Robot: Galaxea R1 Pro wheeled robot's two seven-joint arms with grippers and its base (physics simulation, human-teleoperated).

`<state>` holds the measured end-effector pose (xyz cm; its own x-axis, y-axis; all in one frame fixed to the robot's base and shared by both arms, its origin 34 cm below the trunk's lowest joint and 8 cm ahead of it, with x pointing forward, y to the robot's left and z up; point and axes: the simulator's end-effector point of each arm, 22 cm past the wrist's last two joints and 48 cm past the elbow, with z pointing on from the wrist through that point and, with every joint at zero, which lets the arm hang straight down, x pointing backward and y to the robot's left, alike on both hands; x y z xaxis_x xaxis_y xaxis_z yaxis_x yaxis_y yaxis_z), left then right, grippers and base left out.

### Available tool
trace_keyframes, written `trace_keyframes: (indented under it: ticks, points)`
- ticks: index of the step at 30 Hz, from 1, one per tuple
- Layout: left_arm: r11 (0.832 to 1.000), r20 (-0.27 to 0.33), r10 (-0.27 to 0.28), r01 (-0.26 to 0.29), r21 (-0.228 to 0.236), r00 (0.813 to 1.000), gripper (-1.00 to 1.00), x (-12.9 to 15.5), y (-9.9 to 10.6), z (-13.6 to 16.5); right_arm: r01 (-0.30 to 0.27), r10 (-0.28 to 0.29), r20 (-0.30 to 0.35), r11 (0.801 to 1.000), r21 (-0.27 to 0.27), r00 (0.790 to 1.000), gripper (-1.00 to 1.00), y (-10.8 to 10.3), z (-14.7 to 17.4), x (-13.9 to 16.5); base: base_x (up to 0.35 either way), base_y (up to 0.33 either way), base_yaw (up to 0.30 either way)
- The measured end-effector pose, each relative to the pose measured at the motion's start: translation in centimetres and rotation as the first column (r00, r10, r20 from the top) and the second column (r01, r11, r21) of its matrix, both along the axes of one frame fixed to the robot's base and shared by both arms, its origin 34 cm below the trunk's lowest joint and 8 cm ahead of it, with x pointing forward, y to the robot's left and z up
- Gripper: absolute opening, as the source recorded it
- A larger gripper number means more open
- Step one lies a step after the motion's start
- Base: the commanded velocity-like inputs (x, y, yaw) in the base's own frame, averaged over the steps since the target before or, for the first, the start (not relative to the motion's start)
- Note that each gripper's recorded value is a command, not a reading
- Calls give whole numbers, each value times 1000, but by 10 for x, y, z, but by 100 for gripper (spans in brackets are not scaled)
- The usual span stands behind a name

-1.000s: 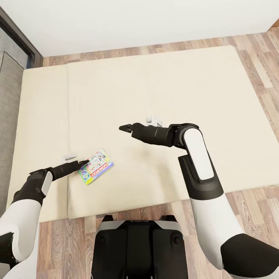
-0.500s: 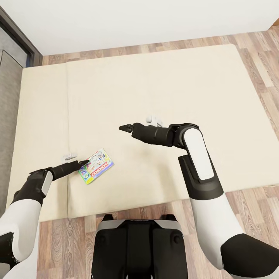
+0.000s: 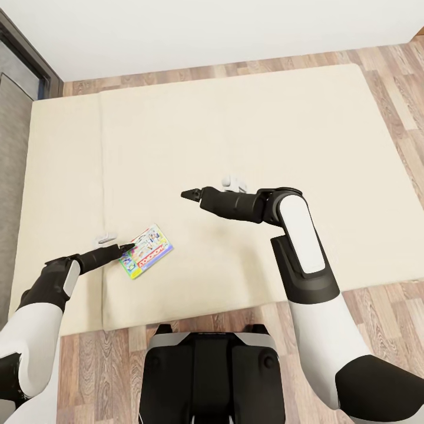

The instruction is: Put all the toys in the child's room - the three board games (two on the bed and one on the table), the two jigsaw puzzles on the table, and the tennis ball on the table - inside the toy box on the table in the child's room.

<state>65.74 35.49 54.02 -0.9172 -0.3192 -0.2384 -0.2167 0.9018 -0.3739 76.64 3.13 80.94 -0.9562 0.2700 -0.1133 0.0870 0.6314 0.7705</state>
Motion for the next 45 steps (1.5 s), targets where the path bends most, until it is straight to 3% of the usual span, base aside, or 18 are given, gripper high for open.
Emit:
trace_keyframes:
  ticks: [45]
  points:
    - [1000, 2, 0, 0, -5, 1000, 100, 0, -4, -1, 8, -9, -18, 1000, -10, 1000, 100, -3, -8, -4, 0, 0, 0]
